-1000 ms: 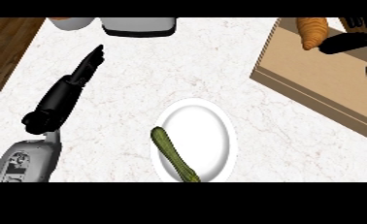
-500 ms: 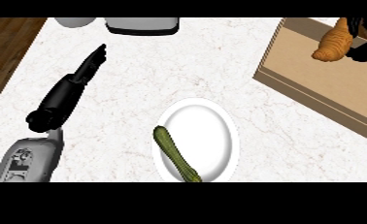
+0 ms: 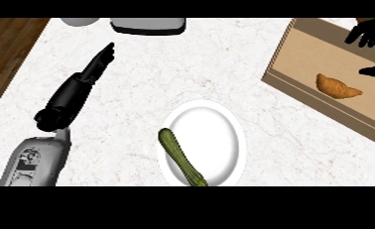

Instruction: Pick the croissant from the plate and place it in the cardboard box

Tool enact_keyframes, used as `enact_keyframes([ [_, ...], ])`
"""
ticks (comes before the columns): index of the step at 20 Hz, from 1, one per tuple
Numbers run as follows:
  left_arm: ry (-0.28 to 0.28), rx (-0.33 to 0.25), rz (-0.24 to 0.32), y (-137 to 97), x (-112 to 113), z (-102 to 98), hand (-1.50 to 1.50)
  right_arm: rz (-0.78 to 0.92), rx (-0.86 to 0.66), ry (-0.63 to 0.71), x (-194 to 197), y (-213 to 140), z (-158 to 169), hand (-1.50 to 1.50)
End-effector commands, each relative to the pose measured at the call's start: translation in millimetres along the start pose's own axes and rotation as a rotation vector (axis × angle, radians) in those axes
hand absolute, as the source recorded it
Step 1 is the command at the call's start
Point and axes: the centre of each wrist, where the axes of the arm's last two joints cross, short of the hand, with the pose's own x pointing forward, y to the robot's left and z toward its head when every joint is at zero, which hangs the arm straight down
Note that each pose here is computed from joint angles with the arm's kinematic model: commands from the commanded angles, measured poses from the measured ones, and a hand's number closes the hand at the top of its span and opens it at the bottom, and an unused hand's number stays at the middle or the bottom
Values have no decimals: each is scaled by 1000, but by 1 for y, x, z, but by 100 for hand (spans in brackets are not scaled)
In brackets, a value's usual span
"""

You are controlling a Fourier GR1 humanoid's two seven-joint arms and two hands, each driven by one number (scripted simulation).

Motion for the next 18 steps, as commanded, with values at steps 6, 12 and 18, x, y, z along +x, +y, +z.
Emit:
enact_keyframes([
  [6, 8, 14, 0, 3, -6, 8, 0, -564, -295, -365, -8, -5, -2, -150],
  [12, -11, 13, 1, 0, -3, 6, 0, -1026, -396, -298, -30, -8, 14, -150],
  [18, 2, -3, -13, 2, 1, 0, 0, -1101, -524, -214, -62, 14, 38, -150],
])
